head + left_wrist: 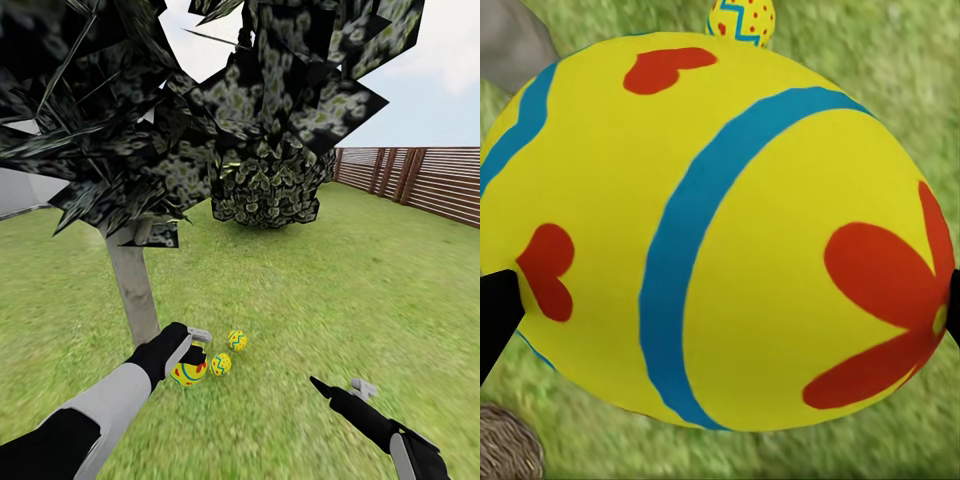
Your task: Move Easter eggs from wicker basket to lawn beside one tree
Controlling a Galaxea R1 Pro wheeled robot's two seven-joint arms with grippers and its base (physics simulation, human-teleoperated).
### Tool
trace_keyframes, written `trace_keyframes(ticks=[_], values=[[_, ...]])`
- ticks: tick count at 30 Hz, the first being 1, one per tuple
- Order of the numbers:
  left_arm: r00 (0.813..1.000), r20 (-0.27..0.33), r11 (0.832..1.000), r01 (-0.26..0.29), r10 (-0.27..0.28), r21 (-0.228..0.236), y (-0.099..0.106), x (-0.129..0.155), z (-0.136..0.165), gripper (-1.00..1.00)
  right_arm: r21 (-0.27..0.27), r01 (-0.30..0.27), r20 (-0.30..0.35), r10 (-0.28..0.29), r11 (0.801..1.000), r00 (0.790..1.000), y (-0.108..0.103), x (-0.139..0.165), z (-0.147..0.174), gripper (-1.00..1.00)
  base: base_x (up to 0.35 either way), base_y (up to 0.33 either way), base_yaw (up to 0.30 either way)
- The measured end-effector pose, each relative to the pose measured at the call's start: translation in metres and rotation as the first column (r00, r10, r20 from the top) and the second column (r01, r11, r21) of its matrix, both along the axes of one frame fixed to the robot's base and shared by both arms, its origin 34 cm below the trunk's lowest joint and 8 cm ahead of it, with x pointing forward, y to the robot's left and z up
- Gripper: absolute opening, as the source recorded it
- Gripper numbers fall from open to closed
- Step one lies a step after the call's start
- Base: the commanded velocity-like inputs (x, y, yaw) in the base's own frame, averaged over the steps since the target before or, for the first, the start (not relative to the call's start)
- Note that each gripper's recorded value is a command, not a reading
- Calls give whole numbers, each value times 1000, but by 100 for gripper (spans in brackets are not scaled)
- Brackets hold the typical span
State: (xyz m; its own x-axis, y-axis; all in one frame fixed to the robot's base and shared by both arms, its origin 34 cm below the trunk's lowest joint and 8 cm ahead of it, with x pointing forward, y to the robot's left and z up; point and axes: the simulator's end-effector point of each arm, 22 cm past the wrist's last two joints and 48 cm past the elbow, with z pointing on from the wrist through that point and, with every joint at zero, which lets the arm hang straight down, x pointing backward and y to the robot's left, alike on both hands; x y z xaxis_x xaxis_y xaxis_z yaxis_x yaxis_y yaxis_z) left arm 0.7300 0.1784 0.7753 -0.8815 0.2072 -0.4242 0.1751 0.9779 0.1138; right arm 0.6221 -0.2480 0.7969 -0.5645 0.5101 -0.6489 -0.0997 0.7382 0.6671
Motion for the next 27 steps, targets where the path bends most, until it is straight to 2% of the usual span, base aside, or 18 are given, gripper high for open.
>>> trace_keyframes(ticks=[18,27], values=[[1000,6,1000,0,0,-1,0,1,-28,-100,4,0,7,0,1000,1000,1,1,-27,100,0,0,0],[1000,0,1000,0,0,-2,-1,0,-47,-100,4,-6,-25,6,1000,1000,3,-4,-53,100,0,0,0]])
